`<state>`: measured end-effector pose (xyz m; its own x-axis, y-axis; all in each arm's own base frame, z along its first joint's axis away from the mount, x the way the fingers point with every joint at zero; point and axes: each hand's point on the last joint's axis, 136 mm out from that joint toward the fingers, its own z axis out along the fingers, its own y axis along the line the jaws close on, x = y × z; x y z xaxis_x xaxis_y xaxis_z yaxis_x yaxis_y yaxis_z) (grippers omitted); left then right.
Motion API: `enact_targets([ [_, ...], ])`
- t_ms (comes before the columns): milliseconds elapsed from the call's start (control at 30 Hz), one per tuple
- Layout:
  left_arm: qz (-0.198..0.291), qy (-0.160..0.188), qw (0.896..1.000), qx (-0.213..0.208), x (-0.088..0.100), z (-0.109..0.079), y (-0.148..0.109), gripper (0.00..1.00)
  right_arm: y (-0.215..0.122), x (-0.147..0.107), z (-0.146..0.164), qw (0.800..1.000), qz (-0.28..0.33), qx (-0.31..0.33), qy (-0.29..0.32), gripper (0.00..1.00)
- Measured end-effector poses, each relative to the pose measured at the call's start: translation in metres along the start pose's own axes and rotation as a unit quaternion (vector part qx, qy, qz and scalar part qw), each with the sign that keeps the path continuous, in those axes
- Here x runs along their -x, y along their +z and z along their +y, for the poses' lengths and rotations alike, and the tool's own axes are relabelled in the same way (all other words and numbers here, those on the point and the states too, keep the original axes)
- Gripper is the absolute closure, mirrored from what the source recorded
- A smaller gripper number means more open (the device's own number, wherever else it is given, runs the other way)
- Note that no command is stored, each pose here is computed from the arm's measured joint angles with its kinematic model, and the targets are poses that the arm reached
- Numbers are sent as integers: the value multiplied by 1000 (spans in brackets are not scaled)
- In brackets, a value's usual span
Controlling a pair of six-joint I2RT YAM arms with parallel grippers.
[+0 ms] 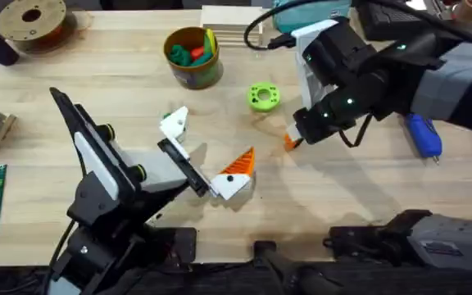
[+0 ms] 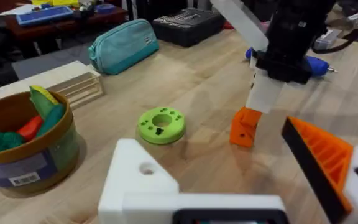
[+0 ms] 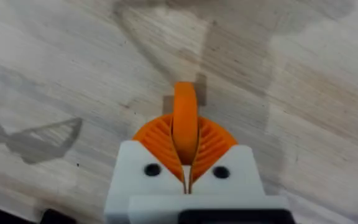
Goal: Pick up the gripper from the table and insert it into the empty holder that is missing its gripper. Then pick up a screw, insert it into the mounting hole, and use the screwdriver to tighten it. Finally, clean up the table by picking up the vegetable and placing it into the bucket.
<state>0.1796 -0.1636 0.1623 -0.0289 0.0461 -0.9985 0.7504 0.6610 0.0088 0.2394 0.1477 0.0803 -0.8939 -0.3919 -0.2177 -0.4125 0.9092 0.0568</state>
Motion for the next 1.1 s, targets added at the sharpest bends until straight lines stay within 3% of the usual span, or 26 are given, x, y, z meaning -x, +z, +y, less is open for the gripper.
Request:
enact_targets([
  [67,0,0,1000,0,0,0,0,14,-1,0,0,1000,-1,0,1,985],
  [267,0,0,1000,0,0,0,0,13,-24,7,1,1000,-26,7,4,982],
  [467,0,0,1000,0,0,0,0,14,-70,44,4,986,-124,103,47,983],
  [600,0,0,1000,0,0,0,0,14,-74,72,20,961,-153,224,61,983],
  [767,0,0,1000,-5,0,-2,0,13,-68,86,56,918,-119,369,80,983],
  [900,-2,-7,999,-32,1,-11,0,14,-71,85,83,879,-76,462,87,983],
  [1100,0,-50,997,-65,2,-22,-1,14,-82,71,117,831,-6,549,86,983],
])
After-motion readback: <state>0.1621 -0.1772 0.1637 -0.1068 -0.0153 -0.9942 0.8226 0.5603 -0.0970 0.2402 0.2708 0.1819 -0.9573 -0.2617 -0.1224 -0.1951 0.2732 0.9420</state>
